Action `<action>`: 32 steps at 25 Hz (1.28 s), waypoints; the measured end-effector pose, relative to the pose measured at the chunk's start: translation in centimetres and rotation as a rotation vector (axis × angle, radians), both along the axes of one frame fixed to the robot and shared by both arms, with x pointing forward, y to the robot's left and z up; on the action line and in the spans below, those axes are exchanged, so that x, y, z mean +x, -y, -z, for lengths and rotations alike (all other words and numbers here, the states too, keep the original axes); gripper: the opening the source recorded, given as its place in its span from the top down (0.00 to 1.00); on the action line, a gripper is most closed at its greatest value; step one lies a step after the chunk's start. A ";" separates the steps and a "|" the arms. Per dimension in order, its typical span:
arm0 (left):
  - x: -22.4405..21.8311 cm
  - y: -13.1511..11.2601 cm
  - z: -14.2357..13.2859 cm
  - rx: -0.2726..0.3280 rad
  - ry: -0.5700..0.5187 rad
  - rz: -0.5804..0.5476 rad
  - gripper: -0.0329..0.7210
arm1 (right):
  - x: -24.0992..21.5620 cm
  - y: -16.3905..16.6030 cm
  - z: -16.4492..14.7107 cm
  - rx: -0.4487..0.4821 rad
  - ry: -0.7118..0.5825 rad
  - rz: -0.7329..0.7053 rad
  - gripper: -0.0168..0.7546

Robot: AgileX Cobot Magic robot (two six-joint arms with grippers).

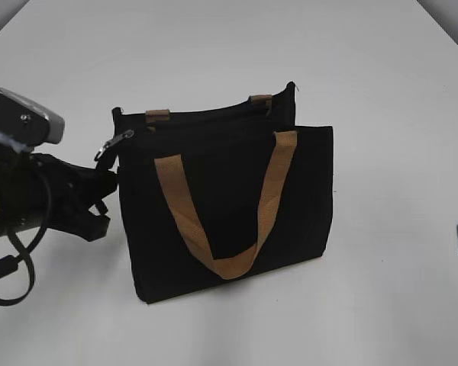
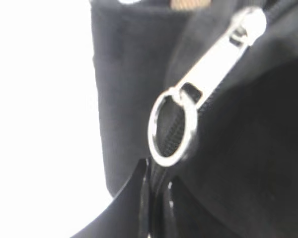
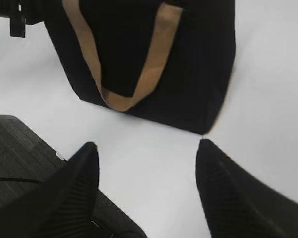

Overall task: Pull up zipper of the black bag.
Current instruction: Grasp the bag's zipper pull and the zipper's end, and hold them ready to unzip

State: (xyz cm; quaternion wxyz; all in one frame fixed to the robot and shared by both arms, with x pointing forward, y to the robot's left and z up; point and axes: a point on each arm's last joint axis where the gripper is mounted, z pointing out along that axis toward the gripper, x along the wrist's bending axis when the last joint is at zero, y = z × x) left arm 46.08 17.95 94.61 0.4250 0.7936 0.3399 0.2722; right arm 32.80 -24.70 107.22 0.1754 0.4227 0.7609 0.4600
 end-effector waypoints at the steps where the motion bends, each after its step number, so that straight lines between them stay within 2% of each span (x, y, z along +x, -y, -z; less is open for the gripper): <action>1: -0.2 -0.2 -0.5 0.004 0.005 -0.004 0.96 | 0.4 -0.3 0.0 -0.001 0.016 -0.032 0.36; 6: -1.3 -1.0 -3.3 -0.001 0.063 -0.020 0.96 | 3.1 -2.0 0.4 -0.049 0.007 -0.193 0.36; 8: -1.8 -1.3 -3.9 0.019 0.067 -0.020 0.96 | 5.2 -3.0 0.6 -0.079 -0.016 -0.239 0.36; 12: -2.4 -1.7 -4.6 0.077 0.089 0.009 0.96 | 8.5 -5.3 -0.1 -0.139 0.044 -0.314 0.36; 19: -3.0 -1.8 -6.2 0.048 0.176 0.028 0.96 | 13.4 -12.2 -0.8 -0.167 0.071 -0.472 0.36; 22: -3.1 -1.5 -6.8 0.029 0.235 0.059 0.96 | 14.6 -15.3 -1.2 -0.176 0.114 -0.543 0.36; 26: -3.1 -1.4 -7.0 0.021 0.254 0.069 0.96 | 15.7 -19.1 -1.5 -0.206 0.207 -0.630 0.36; 32: -3.1 -1.4 -7.0 0.024 0.256 0.074 0.96 | 18.1 -22.0 0.3 -0.254 0.233 -0.677 0.45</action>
